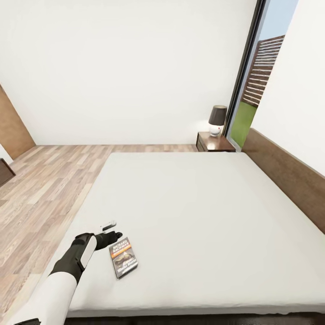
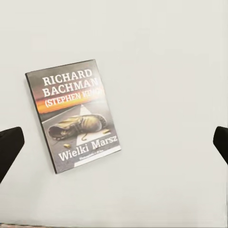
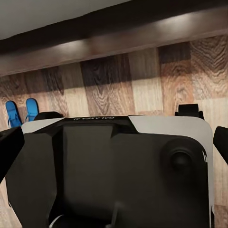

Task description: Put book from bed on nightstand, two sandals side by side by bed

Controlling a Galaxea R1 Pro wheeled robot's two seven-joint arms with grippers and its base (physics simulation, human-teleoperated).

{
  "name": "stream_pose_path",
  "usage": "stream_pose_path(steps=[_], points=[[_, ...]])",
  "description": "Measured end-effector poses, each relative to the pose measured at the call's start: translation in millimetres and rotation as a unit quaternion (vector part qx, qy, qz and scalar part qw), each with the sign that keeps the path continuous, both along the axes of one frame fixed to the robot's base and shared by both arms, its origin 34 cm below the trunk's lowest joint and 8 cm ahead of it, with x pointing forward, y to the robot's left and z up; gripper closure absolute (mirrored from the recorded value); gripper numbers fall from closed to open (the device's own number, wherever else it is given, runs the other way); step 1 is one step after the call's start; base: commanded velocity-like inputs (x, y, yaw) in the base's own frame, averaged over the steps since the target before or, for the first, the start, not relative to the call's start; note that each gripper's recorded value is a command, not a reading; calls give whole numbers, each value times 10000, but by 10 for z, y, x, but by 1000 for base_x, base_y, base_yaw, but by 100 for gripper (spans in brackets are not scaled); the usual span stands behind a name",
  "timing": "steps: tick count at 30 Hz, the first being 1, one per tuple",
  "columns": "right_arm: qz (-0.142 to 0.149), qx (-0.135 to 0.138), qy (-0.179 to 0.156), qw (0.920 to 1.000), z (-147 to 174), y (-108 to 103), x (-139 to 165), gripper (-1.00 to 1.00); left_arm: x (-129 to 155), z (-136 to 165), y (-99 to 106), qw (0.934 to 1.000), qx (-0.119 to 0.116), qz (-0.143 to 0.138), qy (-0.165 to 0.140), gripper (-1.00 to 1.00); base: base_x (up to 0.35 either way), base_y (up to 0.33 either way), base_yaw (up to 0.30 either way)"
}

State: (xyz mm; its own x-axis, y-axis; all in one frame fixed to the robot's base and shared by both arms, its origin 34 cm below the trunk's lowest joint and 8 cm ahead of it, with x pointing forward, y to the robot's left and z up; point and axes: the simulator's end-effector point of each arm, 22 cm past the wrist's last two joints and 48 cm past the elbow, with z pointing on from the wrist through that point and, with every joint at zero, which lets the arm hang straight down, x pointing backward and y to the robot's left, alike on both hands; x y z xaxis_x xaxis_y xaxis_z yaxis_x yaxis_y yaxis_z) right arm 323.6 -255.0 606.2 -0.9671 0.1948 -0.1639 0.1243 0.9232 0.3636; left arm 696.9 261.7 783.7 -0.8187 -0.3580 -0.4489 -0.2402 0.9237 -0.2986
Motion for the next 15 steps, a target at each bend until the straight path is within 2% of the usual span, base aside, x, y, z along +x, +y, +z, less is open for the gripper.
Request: stream_pose_path(steps=[4, 7, 10, 15], points=[[3, 0, 32, 10000, -13, 0, -24, -100, -17, 41, -27, 9997, -76, -86, 209, -100, 0, 0, 0], [1, 7, 53, 10000, -21, 3, -41, -100, 127, 220, -40, 9997, -103, -142, 171, -100, 0, 0, 0], [0, 14, 76, 10000, -29, 5, -58, -100, 258, 405, -67, 9992, -134, -222, 311, -100, 0, 0, 0], [-1, 9, 114, 9999, -44, -3, -88, -100, 413, 591, -20, 9985, 16, -239, 499, -100, 0, 0, 0]])
